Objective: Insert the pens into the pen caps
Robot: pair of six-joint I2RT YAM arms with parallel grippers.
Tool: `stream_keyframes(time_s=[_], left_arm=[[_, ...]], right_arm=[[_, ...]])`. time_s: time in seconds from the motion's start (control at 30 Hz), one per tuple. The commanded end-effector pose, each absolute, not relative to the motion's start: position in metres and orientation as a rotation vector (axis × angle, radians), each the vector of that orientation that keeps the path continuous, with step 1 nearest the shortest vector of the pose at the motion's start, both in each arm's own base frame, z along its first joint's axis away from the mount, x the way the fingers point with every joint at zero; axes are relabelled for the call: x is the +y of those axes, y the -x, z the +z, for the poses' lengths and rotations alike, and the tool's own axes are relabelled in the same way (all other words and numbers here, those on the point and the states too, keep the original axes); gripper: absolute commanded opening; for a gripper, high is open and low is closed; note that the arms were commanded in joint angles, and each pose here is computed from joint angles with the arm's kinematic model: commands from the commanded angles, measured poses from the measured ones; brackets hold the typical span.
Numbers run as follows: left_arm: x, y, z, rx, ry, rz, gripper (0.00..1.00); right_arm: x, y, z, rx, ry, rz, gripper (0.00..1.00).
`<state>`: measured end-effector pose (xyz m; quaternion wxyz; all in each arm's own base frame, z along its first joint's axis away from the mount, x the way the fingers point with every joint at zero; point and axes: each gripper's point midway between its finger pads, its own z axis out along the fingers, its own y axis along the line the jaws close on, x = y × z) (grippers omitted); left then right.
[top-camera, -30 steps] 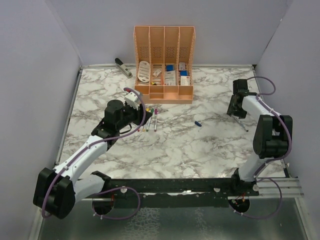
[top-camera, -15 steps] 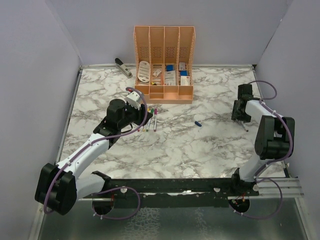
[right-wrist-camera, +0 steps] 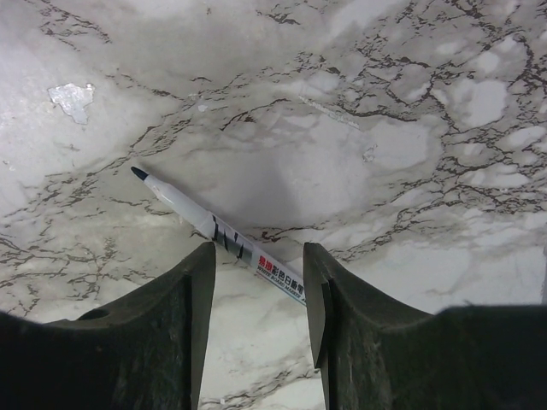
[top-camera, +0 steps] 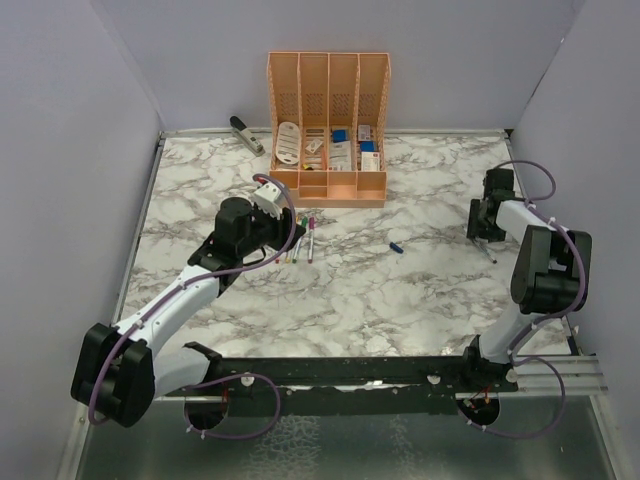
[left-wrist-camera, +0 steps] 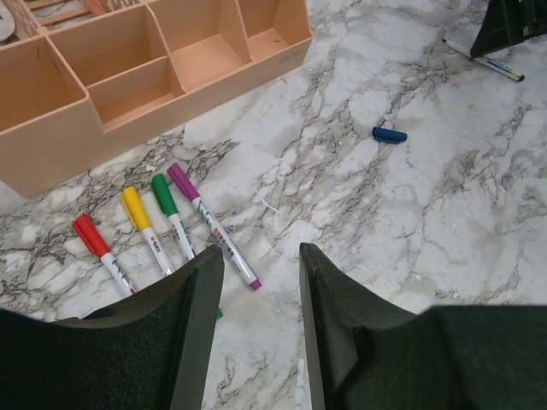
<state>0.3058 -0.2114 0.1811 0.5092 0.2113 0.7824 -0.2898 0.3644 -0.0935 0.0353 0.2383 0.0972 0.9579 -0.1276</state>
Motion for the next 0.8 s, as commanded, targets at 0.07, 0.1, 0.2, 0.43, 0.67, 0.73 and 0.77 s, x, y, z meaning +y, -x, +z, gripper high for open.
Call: stream_keyframes(time_s=[0.07,0.1,0.2,0.43,0.67,0.73,0.77], left_arm=[[-0.216,-0.315,0.201,1.824,-0.525,-0.701,0.43],[-0.216,-0.315,0.201,1.826,-0.525,-0.701,0.43],[-0.217,-0.316,0.201,1.822,-0.525,-0.701,0.43],[-0.217,-0.318,0.202,1.818,-0.528,-0.692,0.43],[-0.217,-0.318,0.201,1.820,-0.533,-0.695,0.43],[-0.219,-0.318,0.200,1.819,-0.536,-0.701,0.43],[-0.220,-0.318,0.200,1.817,-0.539,-0.709,0.43]], right_arm=[[-0.084,-0.377,0.029,2.622,-0.212,-0.182,0.45],[-0.083,-0.376,0.026,2.632,-0.209,-0.169,0.44],[-0.079,-0.371,0.016,2.675,-0.205,-0.142,0.38],[-0.069,-0.362,-0.003,2.757,-0.213,-0.068,0.13],[-0.050,-0.366,0.001,2.737,-0.244,0.076,0.01],[-0.040,-0.373,0.012,2.690,-0.258,0.141,0.01],[-0.033,-0.377,0.020,2.659,-0.252,0.174,0.01]])
